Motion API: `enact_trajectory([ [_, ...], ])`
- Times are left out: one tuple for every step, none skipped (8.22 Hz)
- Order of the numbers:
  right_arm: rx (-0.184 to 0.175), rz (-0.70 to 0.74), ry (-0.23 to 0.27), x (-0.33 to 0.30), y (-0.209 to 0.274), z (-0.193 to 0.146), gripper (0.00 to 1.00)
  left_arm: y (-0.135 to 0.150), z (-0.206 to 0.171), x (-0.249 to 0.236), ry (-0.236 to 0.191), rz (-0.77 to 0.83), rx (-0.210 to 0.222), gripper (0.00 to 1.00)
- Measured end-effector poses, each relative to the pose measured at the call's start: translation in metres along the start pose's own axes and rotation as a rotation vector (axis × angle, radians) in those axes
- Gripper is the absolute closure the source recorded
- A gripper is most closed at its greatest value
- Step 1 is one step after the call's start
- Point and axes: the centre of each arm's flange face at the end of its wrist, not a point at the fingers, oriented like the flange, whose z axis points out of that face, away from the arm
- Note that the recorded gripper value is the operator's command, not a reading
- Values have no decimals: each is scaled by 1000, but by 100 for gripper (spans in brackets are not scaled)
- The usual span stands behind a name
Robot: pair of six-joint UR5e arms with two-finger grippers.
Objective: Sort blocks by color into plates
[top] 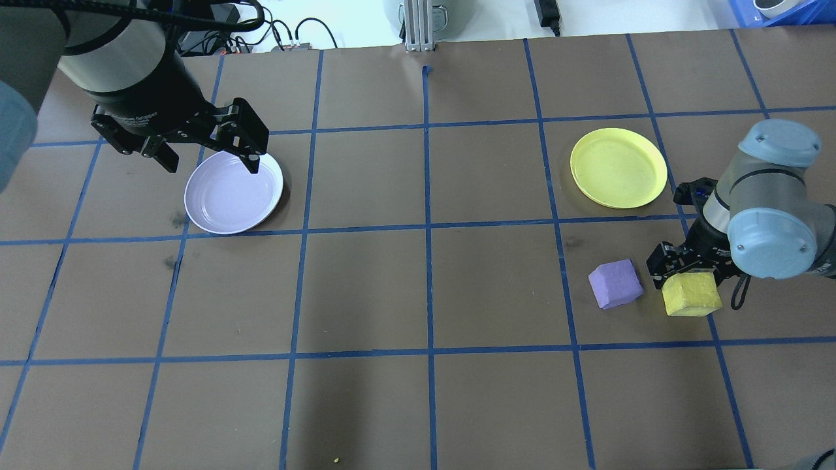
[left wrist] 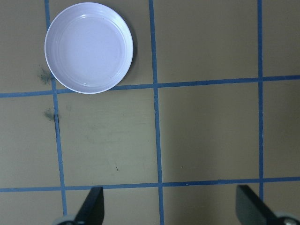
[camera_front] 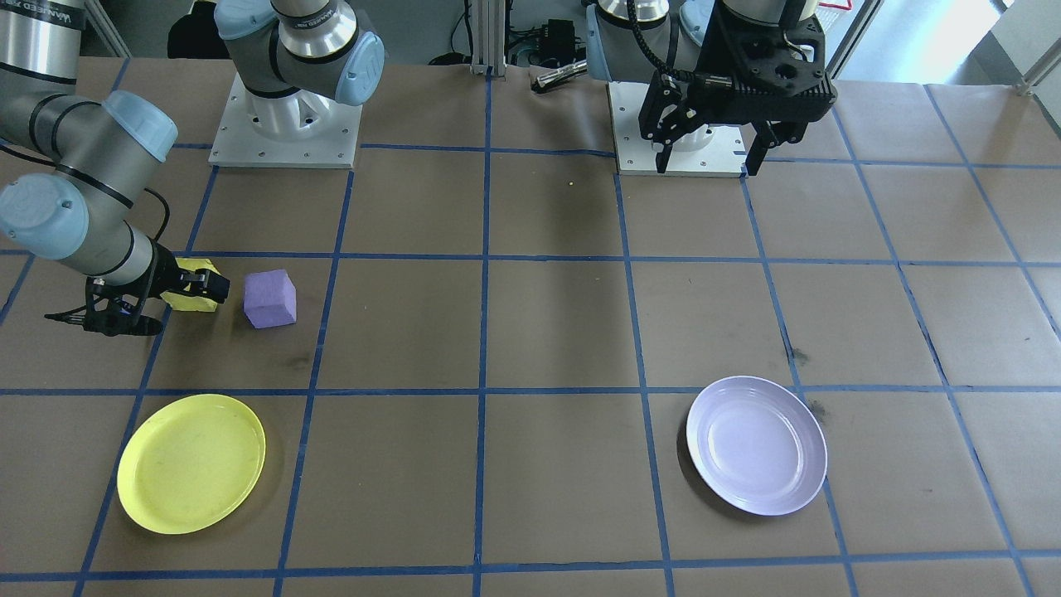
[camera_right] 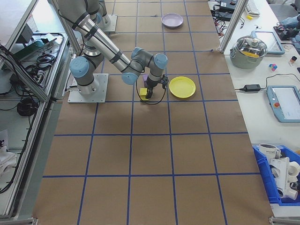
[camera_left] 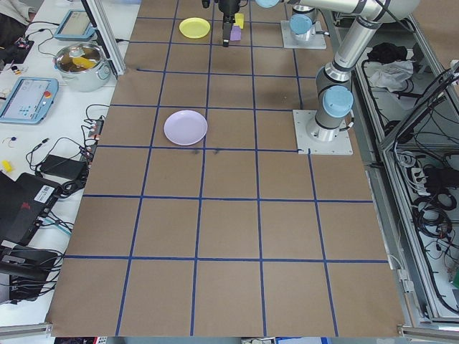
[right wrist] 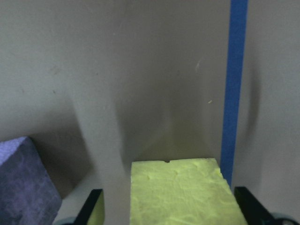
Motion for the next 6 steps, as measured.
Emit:
enact_trajectory([
  [-23, -12, 11, 2, -1, 7, 43, 1, -1, 0, 0, 0, 1, 0],
  [-42, -20, 25, 3, -1, 11, 44, 1, -1, 0, 1, 1, 1, 0],
  [-53, -23, 33, 4, 0, 12, 44, 2, -1, 0, 1, 1, 3, 0],
  [-60, -24, 36, 4, 1, 11, 42, 2, -2, 0, 1, 1, 3, 0],
  [-63, -20, 34, 6, -1, 6, 41, 3, -3, 0, 1, 1, 3, 0],
  [-50, -13, 34, 10, -10, -11, 39, 5, -4, 0, 1, 1, 0, 0],
])
